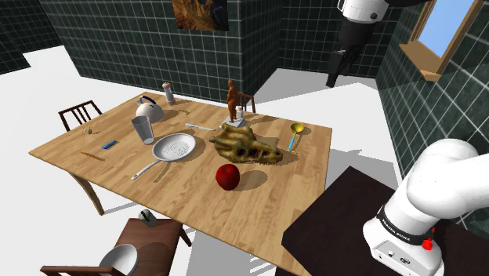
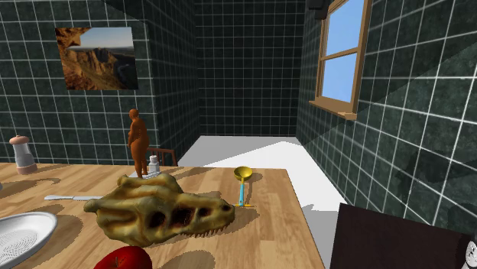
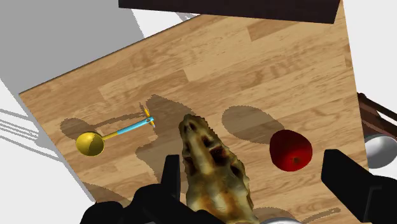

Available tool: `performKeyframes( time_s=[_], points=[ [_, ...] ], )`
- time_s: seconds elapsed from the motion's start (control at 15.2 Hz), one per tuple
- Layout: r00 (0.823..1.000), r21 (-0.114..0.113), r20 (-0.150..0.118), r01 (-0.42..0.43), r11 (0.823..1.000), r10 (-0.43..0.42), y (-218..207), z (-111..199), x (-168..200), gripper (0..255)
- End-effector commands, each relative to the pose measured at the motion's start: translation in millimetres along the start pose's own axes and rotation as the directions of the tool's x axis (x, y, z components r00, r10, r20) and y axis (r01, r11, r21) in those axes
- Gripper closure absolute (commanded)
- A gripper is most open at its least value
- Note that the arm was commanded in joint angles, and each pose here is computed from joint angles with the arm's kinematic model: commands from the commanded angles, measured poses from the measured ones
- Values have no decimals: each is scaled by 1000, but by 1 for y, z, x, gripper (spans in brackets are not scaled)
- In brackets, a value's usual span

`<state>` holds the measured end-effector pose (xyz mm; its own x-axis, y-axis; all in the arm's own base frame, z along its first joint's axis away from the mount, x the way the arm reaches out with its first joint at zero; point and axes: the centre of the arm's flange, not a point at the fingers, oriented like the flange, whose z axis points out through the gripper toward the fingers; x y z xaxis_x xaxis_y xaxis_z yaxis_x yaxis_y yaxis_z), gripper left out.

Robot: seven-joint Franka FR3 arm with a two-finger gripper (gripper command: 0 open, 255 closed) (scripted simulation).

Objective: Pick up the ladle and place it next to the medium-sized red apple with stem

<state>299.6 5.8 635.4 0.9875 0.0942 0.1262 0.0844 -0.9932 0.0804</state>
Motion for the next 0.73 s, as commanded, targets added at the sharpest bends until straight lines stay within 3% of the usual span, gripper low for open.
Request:
performKeyframes(
  time_s=[0.0, 0.33, 0.66],
  points=[
    [1000, 0, 0, 0, 1000, 0, 0, 0, 0, 0],
    [993, -18, 19, -112, 994, 112, 7, 53, 42, 0],
    [974, -38, 36, -222, 974, 223, 19, 106, 82, 0]
  ],
)
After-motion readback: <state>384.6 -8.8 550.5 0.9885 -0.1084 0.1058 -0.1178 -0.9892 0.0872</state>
